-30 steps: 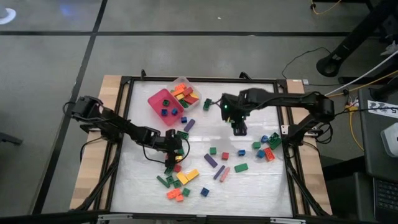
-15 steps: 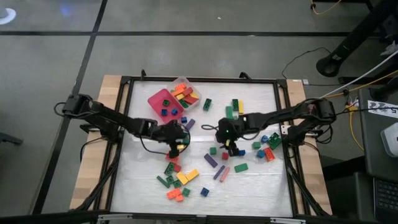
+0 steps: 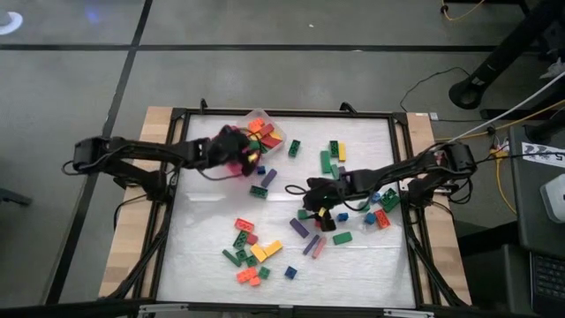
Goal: Sort blocks by size
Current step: Put the small green block into the pink bin
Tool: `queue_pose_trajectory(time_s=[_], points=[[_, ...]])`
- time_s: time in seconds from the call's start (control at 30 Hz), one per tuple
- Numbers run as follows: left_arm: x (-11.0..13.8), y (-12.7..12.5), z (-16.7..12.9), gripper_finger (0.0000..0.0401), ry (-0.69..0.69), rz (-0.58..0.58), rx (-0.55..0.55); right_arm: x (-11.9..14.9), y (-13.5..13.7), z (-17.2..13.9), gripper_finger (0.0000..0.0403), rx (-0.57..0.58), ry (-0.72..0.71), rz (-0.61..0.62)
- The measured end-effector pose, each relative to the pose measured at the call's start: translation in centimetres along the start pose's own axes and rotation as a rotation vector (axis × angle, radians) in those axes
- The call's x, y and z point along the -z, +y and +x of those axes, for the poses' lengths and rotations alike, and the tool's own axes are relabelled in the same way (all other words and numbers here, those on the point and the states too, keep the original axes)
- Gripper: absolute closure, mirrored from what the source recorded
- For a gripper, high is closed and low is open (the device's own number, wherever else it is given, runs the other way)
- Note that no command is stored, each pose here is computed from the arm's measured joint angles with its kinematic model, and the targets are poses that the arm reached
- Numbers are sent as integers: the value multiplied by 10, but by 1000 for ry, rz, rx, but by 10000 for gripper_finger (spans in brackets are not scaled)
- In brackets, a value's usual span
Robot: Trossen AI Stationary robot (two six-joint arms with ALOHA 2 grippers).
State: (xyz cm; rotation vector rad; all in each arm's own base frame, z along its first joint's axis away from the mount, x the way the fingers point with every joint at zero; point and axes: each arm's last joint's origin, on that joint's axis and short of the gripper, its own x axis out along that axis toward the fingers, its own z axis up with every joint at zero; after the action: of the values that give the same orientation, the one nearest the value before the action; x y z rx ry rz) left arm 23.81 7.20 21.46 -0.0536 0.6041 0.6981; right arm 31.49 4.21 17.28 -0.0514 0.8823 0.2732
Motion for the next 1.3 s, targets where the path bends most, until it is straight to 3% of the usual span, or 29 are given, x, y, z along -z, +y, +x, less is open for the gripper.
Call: queue_pose_trajectory(time_s=[0.3, 0.8, 1.3], points=[[23, 23, 7, 245, 239, -133, -117, 8, -4, 18, 217, 50, 53, 20], [25, 23, 7, 219, 250, -149, -117, 5, -4, 17, 217, 53, 27, 20], [25, 23, 7, 218, 248, -178, -119, 2, -3, 15, 217, 36, 4, 169]])
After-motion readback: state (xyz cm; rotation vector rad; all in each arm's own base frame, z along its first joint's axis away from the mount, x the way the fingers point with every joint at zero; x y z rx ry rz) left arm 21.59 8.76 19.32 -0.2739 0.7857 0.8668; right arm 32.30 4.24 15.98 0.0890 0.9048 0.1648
